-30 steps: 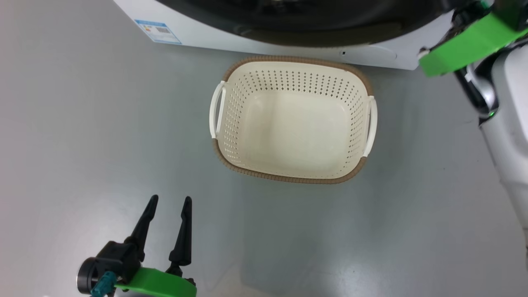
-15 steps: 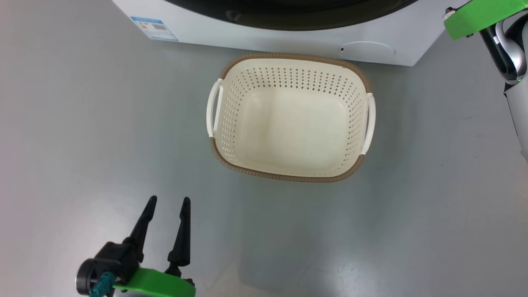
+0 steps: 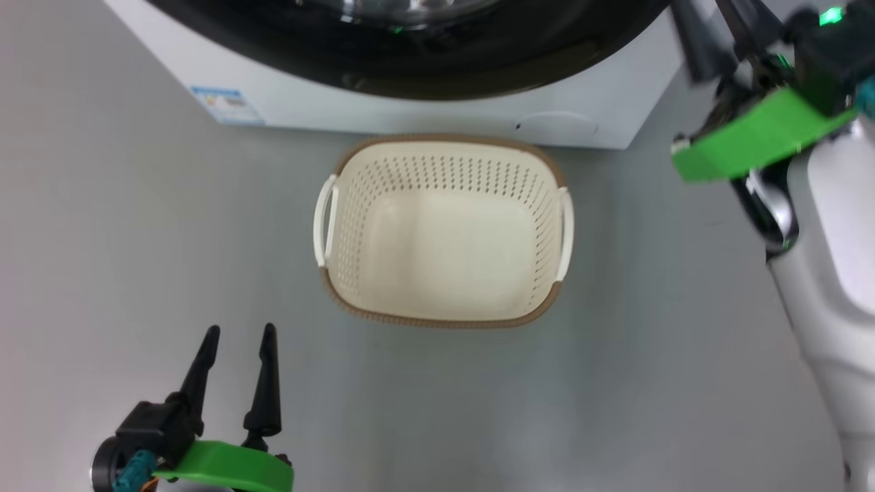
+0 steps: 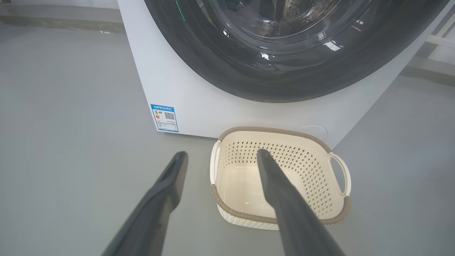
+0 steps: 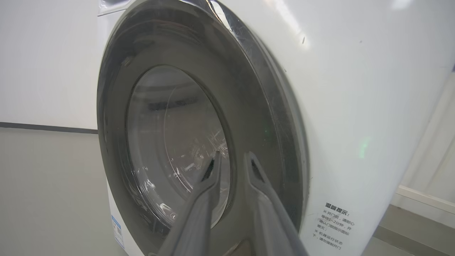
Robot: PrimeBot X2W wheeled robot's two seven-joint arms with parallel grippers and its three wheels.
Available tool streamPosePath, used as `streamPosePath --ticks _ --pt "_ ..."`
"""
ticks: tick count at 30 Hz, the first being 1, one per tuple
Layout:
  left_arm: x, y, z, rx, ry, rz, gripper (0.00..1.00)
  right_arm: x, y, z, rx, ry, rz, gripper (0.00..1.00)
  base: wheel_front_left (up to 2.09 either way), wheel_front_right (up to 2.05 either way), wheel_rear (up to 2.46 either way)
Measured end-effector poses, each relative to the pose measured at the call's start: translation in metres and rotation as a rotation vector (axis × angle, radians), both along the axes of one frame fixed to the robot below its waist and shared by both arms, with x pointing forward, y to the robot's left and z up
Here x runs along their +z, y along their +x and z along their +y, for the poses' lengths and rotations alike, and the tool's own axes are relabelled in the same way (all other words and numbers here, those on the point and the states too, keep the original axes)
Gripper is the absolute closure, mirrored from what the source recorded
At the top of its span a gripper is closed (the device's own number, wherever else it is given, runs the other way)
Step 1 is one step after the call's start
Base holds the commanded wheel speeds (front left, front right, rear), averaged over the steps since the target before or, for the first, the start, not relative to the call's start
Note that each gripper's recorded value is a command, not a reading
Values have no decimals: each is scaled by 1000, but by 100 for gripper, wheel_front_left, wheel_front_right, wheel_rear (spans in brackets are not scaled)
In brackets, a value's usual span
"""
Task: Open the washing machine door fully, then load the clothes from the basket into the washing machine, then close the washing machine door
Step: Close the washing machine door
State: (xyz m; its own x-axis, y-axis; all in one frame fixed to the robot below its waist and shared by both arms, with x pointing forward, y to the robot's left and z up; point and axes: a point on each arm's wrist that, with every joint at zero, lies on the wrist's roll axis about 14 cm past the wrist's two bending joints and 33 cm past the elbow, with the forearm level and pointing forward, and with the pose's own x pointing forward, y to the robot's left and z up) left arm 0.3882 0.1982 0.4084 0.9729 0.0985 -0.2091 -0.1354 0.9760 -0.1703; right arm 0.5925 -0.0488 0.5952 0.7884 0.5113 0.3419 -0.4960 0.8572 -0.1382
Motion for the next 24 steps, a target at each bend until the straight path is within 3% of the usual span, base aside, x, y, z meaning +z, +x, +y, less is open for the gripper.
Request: streamPosePath --ticks 12,24 --pt "26 -15 -7 -4 -51 -70 0 -20 -92 -56 -114 17 96 0 0 0 0" --pt "43 -36 -23 -34 -92 -116 0 -47 -187 -125 -308 52 199 0 0 0 0"
